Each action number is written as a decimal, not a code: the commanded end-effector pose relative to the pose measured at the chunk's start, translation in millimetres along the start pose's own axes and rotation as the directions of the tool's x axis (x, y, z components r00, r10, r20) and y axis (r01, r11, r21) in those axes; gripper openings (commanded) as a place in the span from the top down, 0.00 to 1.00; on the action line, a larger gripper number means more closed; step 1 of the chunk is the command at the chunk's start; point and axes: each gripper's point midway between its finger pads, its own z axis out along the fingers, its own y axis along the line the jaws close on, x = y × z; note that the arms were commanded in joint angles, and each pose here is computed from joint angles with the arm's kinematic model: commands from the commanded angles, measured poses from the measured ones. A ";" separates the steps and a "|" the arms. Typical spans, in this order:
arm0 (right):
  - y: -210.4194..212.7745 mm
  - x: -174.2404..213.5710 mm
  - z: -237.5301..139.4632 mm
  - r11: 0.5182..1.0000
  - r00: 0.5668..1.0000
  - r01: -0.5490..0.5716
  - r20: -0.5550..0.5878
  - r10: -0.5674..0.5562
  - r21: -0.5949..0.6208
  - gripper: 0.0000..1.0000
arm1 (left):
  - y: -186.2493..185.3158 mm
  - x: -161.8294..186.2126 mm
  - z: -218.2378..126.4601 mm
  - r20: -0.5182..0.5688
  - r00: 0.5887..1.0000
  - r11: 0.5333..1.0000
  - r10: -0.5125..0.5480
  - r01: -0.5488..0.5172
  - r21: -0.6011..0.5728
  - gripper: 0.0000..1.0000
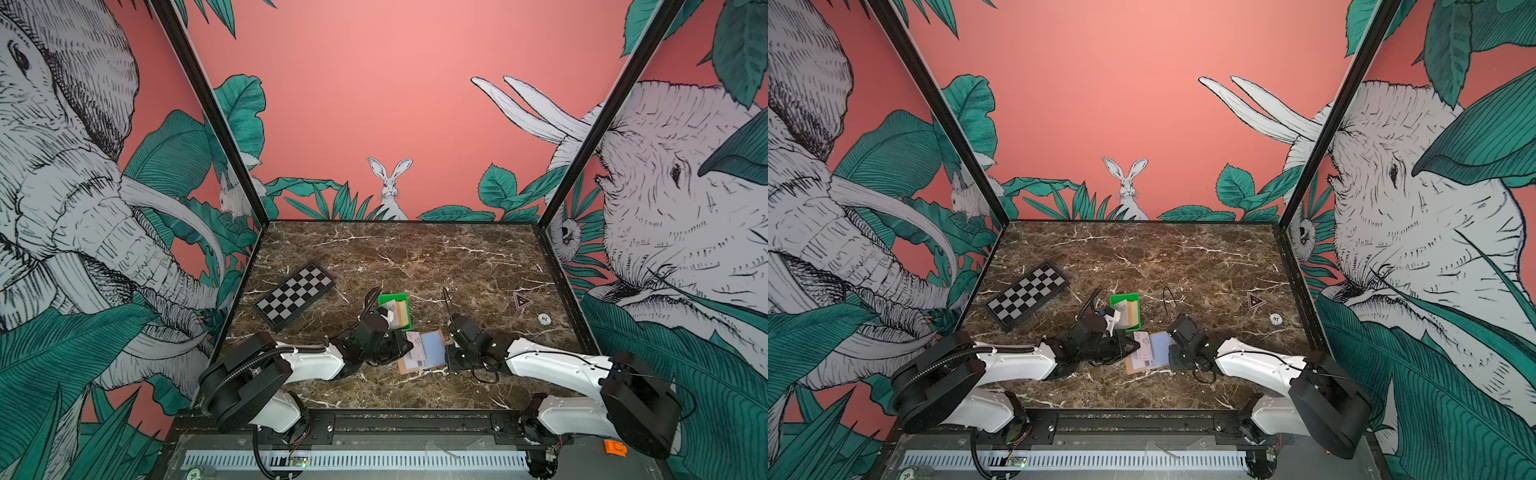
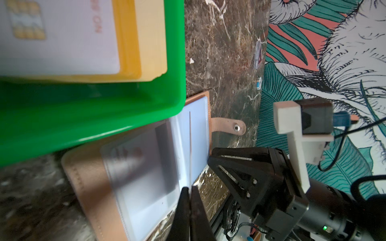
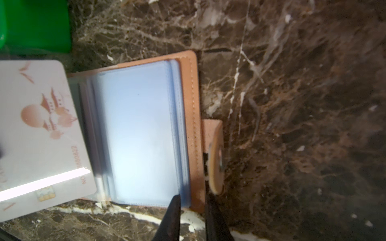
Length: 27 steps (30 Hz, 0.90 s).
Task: Put the credit cards into the card holder
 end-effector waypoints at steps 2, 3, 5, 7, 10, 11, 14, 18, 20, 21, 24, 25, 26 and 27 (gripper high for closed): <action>0.0 0.4 -3.1 1.000 1.000 0.006 0.012 -0.006 -0.016 0.80 | -0.3 -0.7 -1.9 0.003 1.000 1.000 -0.025 0.025 0.014 1.00; -0.1 0.5 -3.3 1.000 1.000 0.006 0.011 -0.006 -0.015 0.80 | 0.8 -0.6 -1.6 0.004 1.000 0.999 -0.030 0.030 0.012 1.00; -0.9 0.9 -3.4 1.000 1.000 0.006 0.013 -0.005 -0.013 0.80 | 2.2 -0.4 -0.9 0.003 0.999 0.999 -0.039 0.039 0.012 1.00; -1.3 1.6 -2.4 1.000 1.000 0.005 0.008 -0.005 -0.011 0.81 | 5.2 -0.1 0.0 0.002 0.999 0.999 -0.046 0.046 0.004 1.00; -1.7 2.6 -0.5 1.000 1.000 0.003 0.003 -0.003 -0.010 0.81 | 6.7 1.4 2.2 -0.005 0.999 0.999 -0.054 0.054 0.002 1.00; -1.7 3.0 -0.1 1.000 1.000 0.003 0.002 -0.003 -0.009 0.81 | 6.1 1.0 2.8 -0.007 0.998 0.998 -0.055 0.055 0.005 1.00; -1.8 3.0 0.7 1.000 1.000 0.005 -0.001 -0.005 -0.008 0.81 | 9.2 3.1 4.5 -0.017 0.998 0.998 -0.057 0.056 -0.006 1.00; -2.5 2.7 0.9 1.000 1.000 0.006 0.000 -0.006 -0.004 0.81 | 12.8 3.5 4.6 -0.018 0.998 0.998 -0.054 0.054 -0.022 1.00; -3.3 1.7 0.0 1.000 1.000 0.004 0.005 -0.004 0.004 0.81 | 15.5 4.2 4.4 -0.019 0.998 0.998 -0.053 0.053 -0.033 1.00; -4.7 0.8 -0.7 1.000 1.000 0.002 0.009 -0.002 0.012 0.81 | 16.6 4.6 4.4 -0.020 0.998 0.998 -0.053 0.052 -0.037 1.00; -8.1 -2.6 -3.8 1.000 1.000 -0.007 0.030 0.006 0.028 0.81 | 18.1 4.6 3.7 -0.018 0.999 0.998 -0.051 0.051 -0.043 1.00; -8.7 -3.9 -5.3 0.999 0.999 -0.009 0.037 0.008 0.033 0.81 | 19.1 4.6 3.2 -0.017 0.999 0.998 -0.051 0.050 -0.048 1.00; -10.0 -5.0 -6.4 0.999 0.999 -0.012 0.043 0.011 0.039 0.81 | 19.2 4.3 2.7 -0.015 0.999 0.998 -0.049 0.048 -0.052 1.00; -10.4 -6.5 -7.7 0.999 0.999 -0.015 0.050 0.013 0.042 0.81 | 19.1 3.9 2.0 -0.013 0.999 0.997 -0.046 0.045 -0.055 1.00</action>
